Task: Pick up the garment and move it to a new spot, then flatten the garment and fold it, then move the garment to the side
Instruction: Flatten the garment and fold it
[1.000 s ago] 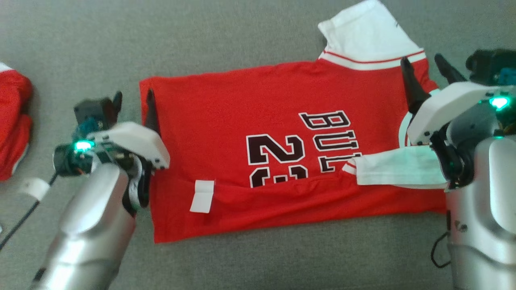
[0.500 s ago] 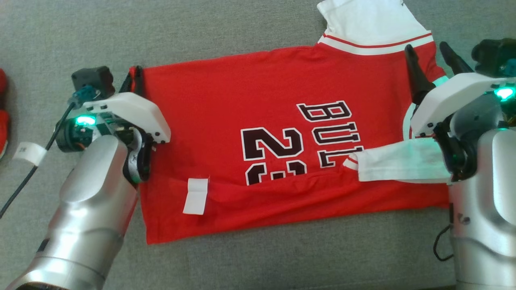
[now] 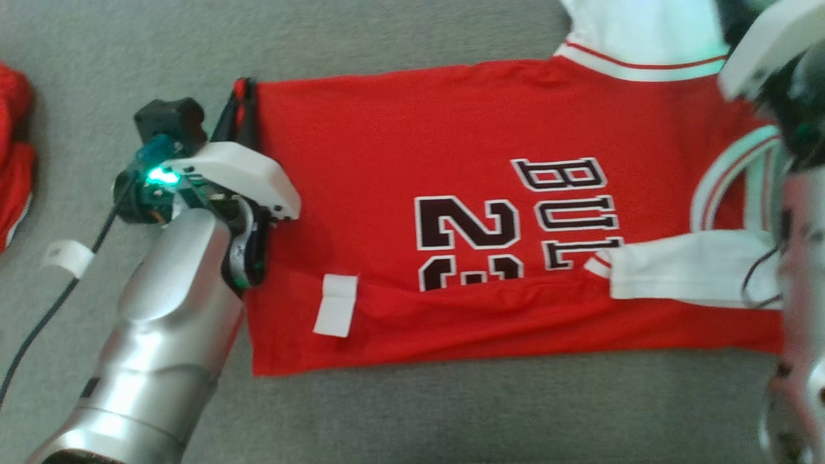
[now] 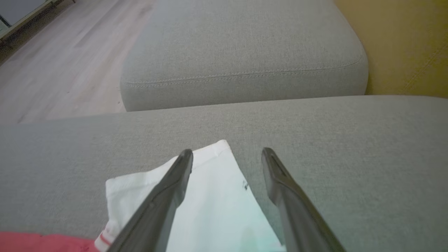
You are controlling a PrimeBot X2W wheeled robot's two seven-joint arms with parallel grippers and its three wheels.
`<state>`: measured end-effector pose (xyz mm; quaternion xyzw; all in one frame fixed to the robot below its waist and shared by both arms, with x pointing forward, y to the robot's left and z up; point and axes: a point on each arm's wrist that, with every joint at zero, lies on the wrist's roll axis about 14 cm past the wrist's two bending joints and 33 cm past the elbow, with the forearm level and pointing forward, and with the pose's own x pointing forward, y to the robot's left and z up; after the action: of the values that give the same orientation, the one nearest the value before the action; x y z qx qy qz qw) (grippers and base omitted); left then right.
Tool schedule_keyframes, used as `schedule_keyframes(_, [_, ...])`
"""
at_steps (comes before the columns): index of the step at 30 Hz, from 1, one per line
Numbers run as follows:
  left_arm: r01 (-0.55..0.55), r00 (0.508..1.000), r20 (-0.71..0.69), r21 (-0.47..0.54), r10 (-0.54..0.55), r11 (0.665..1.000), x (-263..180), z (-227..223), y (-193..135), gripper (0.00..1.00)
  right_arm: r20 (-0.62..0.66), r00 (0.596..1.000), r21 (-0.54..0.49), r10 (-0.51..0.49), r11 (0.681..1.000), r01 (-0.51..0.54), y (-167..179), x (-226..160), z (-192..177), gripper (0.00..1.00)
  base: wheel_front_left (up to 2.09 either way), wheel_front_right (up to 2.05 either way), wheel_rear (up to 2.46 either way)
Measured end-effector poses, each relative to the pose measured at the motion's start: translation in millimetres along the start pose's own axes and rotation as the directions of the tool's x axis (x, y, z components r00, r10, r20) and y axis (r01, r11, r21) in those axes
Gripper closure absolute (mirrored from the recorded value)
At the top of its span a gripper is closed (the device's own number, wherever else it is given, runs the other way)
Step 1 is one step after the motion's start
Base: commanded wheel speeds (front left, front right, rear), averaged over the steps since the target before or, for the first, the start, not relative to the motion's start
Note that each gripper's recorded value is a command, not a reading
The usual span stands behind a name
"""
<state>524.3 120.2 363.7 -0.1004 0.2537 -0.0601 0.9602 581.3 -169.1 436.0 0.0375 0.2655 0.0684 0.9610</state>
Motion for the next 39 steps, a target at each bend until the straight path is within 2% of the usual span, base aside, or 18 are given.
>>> schedule_keyframes(3, [0.02, 1.0, 0.024, 0.008, -0.02, 1.0, -2, 1, -1, 1.0, -0.045, 0.999, 0.002, -0.008, 1.0, 0.008, -4, 21, -3, 0.0, 0.0, 0.0, 0.0])
schedule_keyframes(8, [0.029, 0.998, 0.048, 0.001, -0.029, 1.0, -3, 0, 0, 1.0, -0.161, 0.987, 0.006, -0.003, 1.0, 0.004, -1, 51, -31, 0.0, 0.0, 0.0, 0.0])
schedule_keyframes(16, [0.043, 0.996, 0.073, 0.001, -0.043, 0.999, -1, 0, 2, 1.0, -0.216, 0.976, -0.011, -0.002, 1.0, -0.001, 2, 79, -43, 0.0, 0.0, 0.0, 0.0])
schedule_keyframes(17, [0.044, 0.996, 0.077, 0.003, -0.044, 0.999, 0, 1, 2, 1.0, -0.231, 0.973, -0.017, 0.001, 1.0, -0.005, 3, 82, -46, 0.52, 0.0, 0.0, 0.0])
schedule_keyframes(18, [0.044, 0.996, 0.078, 0.005, -0.044, 0.999, 0, 1, 2, 1.0, -0.239, 0.971, -0.026, 0.002, 1.0, -0.008, 4, 83, -46, 0.8, 0.0, 0.0, 0.0])
schedule_keyframes(19, [0.045, 0.996, 0.078, 0.006, -0.045, 0.999, 0, 1, 1, 1.0, -0.248, 0.969, -0.038, 0.001, 0.999, -0.01, 4, 83, -45, 1.0, 0.0, 0.0, 0.0])
schedule_keyframes(23, [0.043, 0.994, 0.097, 0.009, -0.043, 0.999, 0, 5, 0, 1.0, -0.239, 0.971, -0.066, -0.003, 0.998, -0.013, 3, 80, -41, 1.0, 0.0, 0.0, 0.0])
schedule_keyframes(31, [0.048, 0.971, 0.233, 0.001, -0.047, 0.999, -9, 32, -1, 1.0, -0.063, 0.998, -0.015, 0.026, 1.0, -0.027, 2, 60, -4, 1.0, 0.0, 0.0, 0.0])
schedule_keyframes(39, [0.134, 0.953, 0.275, -0.001, -0.129, 0.991, -40, 31, -9, 1.0, -0.046, 0.996, 0.04, 0.071, 0.997, -0.069, -2, 10, -14, 1.0, 0.0, 0.0, 0.0])
